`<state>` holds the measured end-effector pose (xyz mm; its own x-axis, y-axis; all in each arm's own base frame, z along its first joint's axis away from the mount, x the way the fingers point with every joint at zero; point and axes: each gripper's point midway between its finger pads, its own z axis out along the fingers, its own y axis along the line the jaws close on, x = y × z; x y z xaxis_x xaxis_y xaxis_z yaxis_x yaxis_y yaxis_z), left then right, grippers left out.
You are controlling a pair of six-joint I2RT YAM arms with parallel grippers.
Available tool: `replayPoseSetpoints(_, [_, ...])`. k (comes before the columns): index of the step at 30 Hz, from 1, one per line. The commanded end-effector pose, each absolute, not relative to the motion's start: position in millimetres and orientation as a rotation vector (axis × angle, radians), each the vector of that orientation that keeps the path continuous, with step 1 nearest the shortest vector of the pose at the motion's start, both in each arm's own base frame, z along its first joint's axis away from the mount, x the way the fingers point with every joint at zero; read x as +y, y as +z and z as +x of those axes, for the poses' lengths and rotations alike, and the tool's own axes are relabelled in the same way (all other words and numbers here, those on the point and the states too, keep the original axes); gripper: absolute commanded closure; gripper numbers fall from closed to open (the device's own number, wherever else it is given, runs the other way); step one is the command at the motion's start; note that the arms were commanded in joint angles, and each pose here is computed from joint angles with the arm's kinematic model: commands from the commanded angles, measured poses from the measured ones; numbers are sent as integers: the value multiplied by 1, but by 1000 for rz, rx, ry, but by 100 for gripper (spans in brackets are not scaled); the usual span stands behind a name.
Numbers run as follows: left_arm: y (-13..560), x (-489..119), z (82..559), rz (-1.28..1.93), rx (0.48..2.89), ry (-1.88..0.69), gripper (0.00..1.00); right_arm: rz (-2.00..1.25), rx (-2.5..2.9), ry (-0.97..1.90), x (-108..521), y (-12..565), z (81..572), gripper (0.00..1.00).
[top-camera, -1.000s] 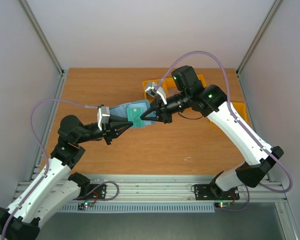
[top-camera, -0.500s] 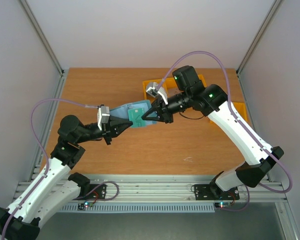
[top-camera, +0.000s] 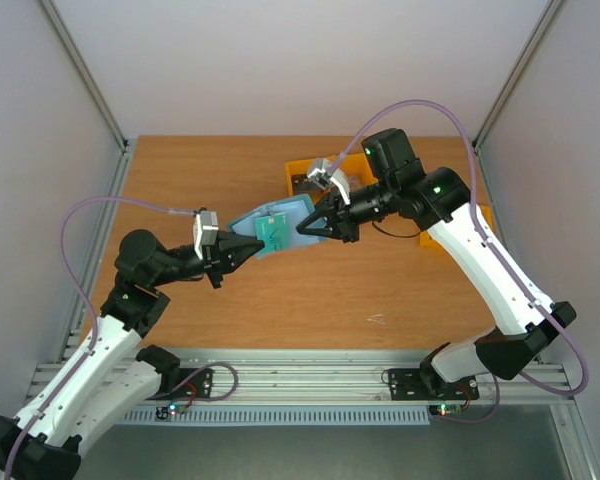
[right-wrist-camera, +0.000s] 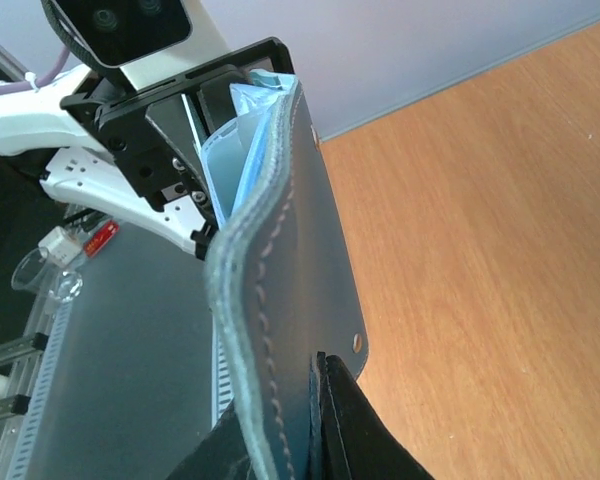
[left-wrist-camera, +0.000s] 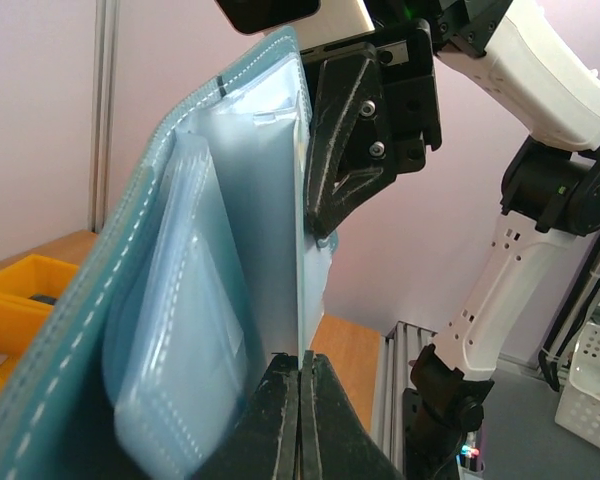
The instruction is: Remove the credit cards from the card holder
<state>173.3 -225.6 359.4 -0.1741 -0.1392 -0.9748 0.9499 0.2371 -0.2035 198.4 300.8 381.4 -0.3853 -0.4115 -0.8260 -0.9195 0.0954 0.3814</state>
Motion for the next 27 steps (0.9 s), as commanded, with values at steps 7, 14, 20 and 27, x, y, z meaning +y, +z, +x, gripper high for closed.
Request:
replayPoseSetpoints(7, [374, -212, 186, 752, 1339, -1101, 100, -967, 1964, 1223, 250, 378, 252, 99])
replayPoseSetpoints(14, [371, -206, 195, 713, 1353, -1054, 100, -521, 2340, 1237, 235, 302, 309, 99])
replayPoseSetpoints(20, [371, -205, 199, 694, 1362, -1049, 100, -84, 2587, 1304, 261, 205, 328, 99])
replayPoseSetpoints(27, [368, -206, 200, 695, 1369, -1048, 100, -18, 2729, 1433, 302, 138, 317, 97])
